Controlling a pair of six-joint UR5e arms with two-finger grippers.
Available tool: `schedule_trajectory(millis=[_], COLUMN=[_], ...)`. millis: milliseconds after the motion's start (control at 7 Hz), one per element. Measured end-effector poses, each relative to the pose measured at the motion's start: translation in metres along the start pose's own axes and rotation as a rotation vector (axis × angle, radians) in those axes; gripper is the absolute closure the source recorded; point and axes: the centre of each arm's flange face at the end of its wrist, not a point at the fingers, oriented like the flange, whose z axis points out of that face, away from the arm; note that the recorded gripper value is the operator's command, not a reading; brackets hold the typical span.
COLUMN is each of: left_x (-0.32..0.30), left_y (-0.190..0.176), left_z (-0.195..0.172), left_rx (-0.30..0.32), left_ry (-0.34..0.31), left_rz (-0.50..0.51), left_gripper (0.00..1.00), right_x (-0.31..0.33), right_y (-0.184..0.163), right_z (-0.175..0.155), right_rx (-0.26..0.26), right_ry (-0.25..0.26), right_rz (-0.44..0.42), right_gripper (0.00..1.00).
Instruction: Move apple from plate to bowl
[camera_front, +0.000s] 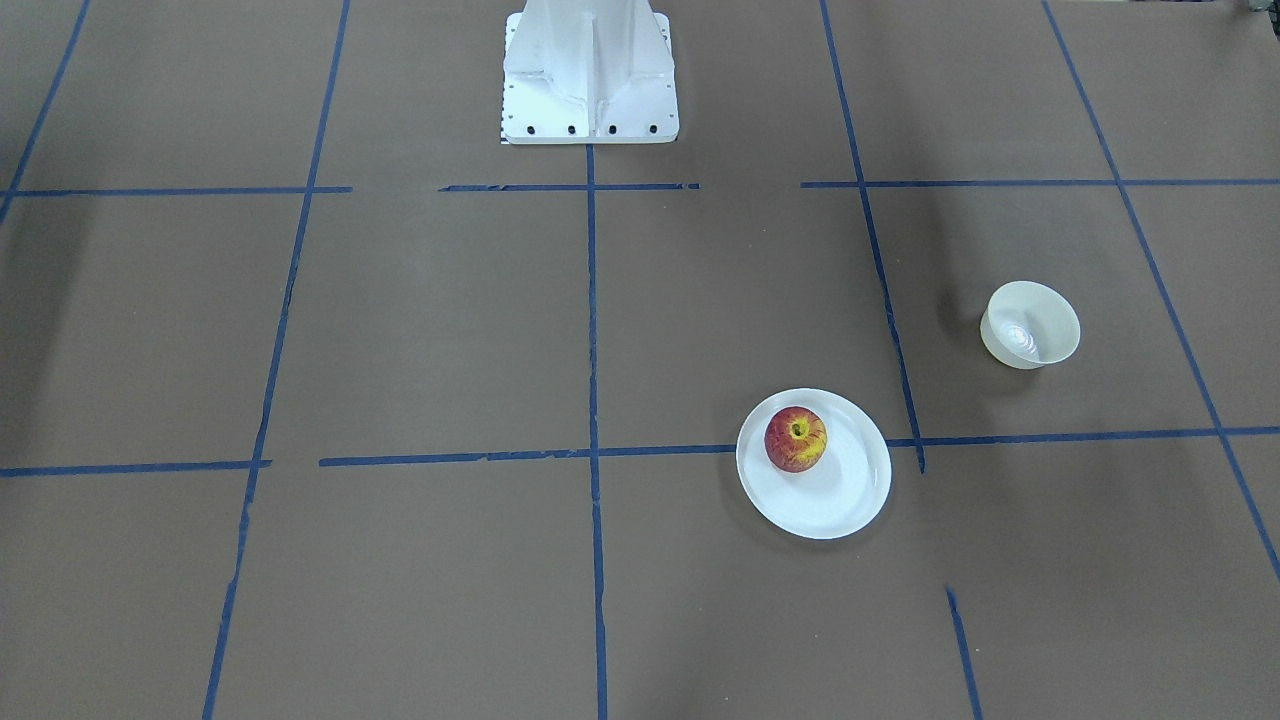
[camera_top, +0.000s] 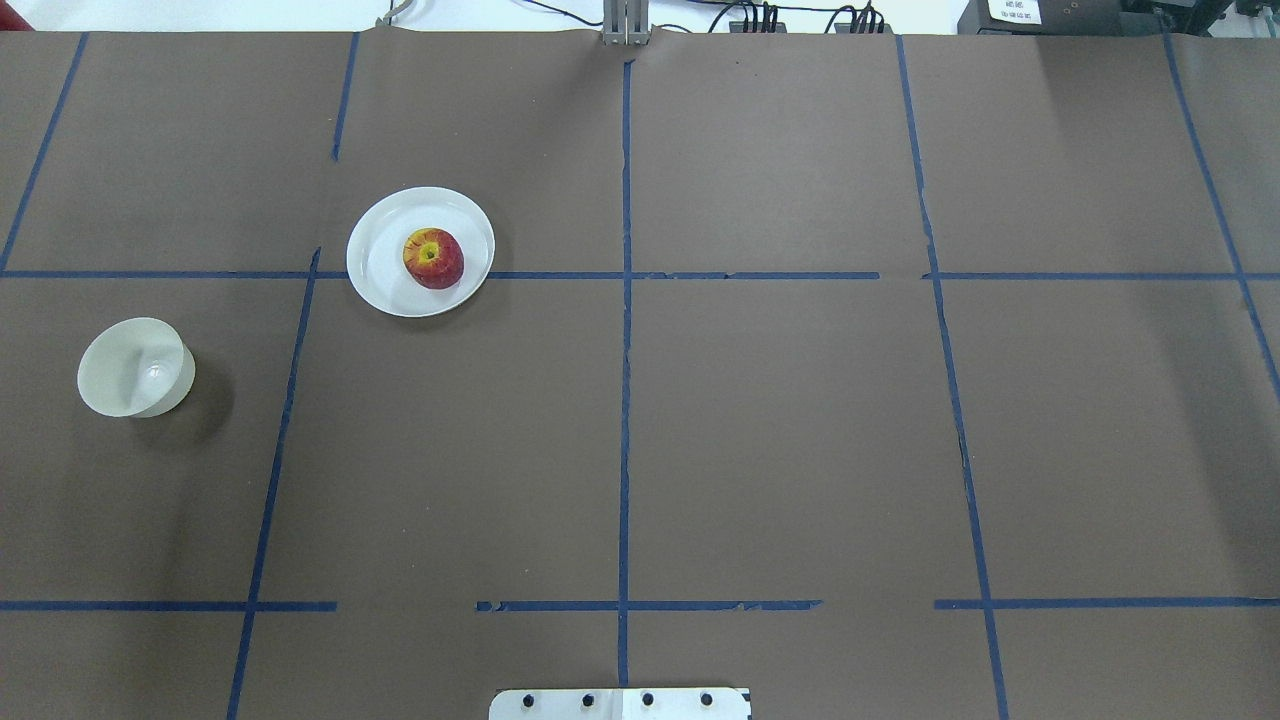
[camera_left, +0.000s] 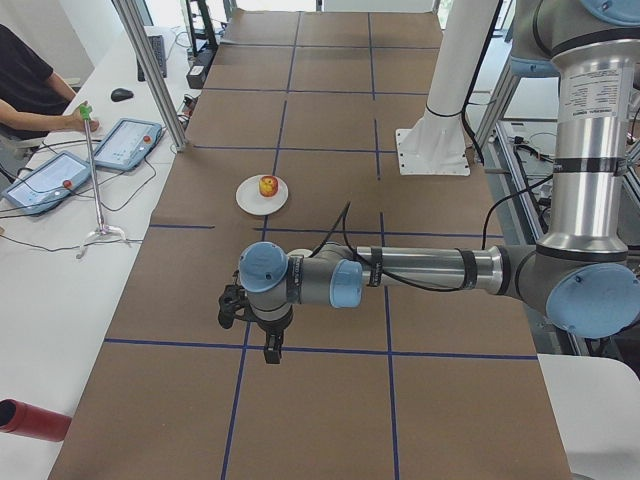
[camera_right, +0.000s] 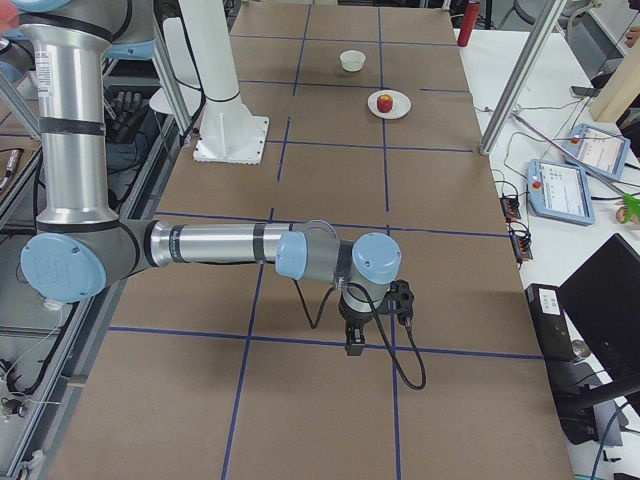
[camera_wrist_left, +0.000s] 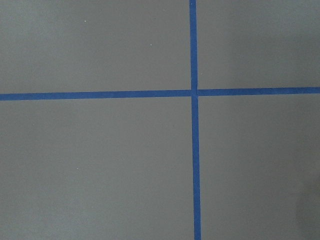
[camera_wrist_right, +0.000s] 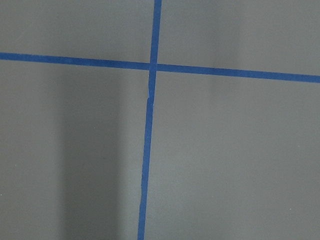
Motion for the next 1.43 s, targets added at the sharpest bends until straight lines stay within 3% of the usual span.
schedule_trajectory(millis=[286,714,1000,1429], left_x=[0.008,0.058,0.131,0.28], left_y=[-0.005,-0.018,-0.055,-0.102], left_z=[-0.008,-0.05,-0.059,-0.042], left_rx=[0.016,0.1,0.128,0.122], left_ry=[-0.002,-0.006,0.006,0.041], left_rz=[0.017,0.073,0.081,0.068], left_gripper=[0.0,0.0,0.0,0.0], right_x=[0.0,0.0,0.0,0.0], right_y=[0.0,0.0,0.0,0.0], right_z=[0.0,0.0,0.0,0.0], right_rx=[0.001,0.0,0.0,0.0], right_ry=[0.0,0.0,0.0,0.0], right_rz=[0.0,0.0,0.0,0.0], right_gripper=[0.0,0.0,0.0,0.0])
